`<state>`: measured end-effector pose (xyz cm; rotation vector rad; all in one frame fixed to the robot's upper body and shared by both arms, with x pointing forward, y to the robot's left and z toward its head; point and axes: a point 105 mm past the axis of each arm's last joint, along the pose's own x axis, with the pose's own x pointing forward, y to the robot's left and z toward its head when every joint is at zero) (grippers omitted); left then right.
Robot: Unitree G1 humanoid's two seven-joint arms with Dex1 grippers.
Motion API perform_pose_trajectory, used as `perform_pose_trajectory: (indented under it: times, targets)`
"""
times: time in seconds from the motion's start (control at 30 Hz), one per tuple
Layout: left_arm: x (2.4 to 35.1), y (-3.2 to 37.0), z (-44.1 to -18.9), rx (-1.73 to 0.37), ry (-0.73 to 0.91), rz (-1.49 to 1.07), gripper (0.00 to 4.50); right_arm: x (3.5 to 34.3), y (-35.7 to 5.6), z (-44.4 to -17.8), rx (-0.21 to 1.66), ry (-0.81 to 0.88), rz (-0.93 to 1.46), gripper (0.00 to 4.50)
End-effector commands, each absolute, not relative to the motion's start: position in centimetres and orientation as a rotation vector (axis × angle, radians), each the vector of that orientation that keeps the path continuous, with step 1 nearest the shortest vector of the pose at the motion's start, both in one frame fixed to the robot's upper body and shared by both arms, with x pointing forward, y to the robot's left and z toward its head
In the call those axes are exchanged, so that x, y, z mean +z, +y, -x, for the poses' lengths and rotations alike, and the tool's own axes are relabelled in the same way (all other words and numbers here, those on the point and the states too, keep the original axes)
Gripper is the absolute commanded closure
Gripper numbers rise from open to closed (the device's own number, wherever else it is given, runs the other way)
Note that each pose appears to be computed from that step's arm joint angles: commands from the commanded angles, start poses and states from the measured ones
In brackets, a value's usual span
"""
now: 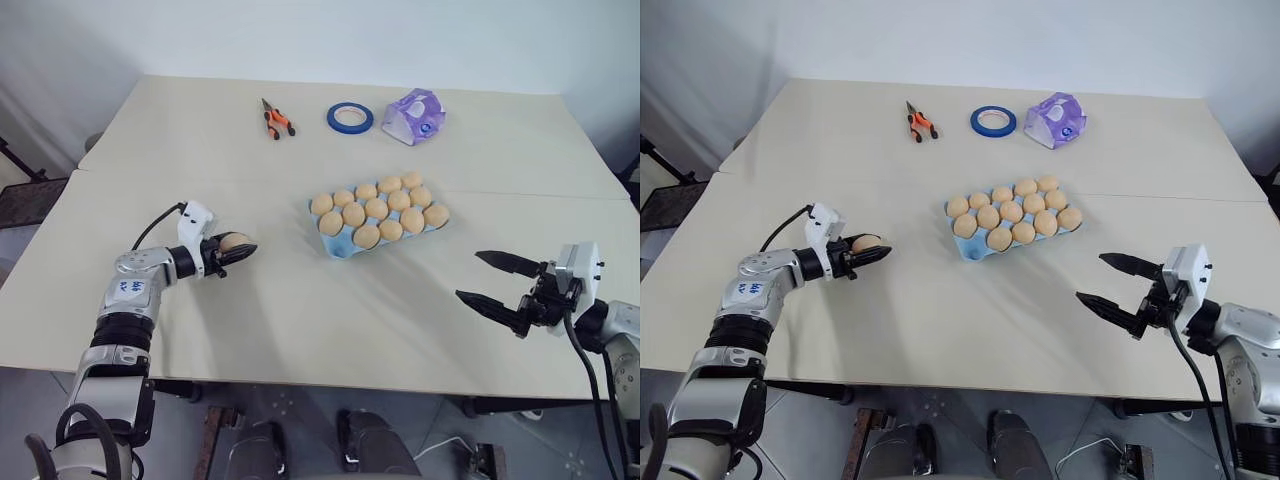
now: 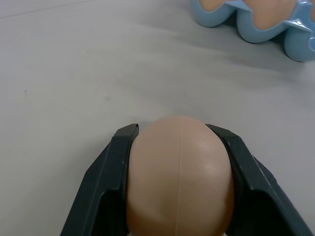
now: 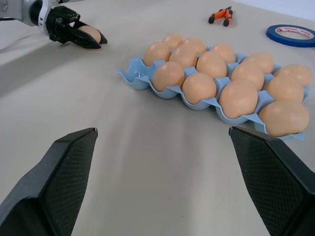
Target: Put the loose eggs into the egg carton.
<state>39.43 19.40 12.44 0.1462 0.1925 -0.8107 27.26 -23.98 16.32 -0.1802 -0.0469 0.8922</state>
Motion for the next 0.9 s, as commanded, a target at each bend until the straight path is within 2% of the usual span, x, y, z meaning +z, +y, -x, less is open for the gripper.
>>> perform_pose_trajectory:
  times: [0.03, 0.27, 0.43, 0.63, 0.9]
  targets:
    - [17.5, 17.1, -39.9, -0.904, 0.038, -0.189, 2.75, 17.8, -24.0, -26.8, 0.882, -0.115, 0.202, 0.00]
    - [23.2, 12.3, -40.0, -1.106, -0.096, -0.231, 2.75, 18.0, -23.5, -25.8, 0.895, -0.144, 0.199, 0.00]
    - [24.8, 8.6, -39.7, -1.257, -0.128, -0.210, 2.75, 19.9, -21.9, -25.3, 0.935, -0.223, 0.205, 0.00]
    - [21.7, 5.4, -38.7, -1.435, -0.021, -0.232, 2.75, 19.4, -21.1, -24.3, 0.978, -0.203, 0.196, 0.00]
    - [19.5, 3.6, -39.2, -1.463, 0.051, -0.228, 2.75, 19.3, -20.8, -23.7, 0.946, -0.217, 0.184, 0.00]
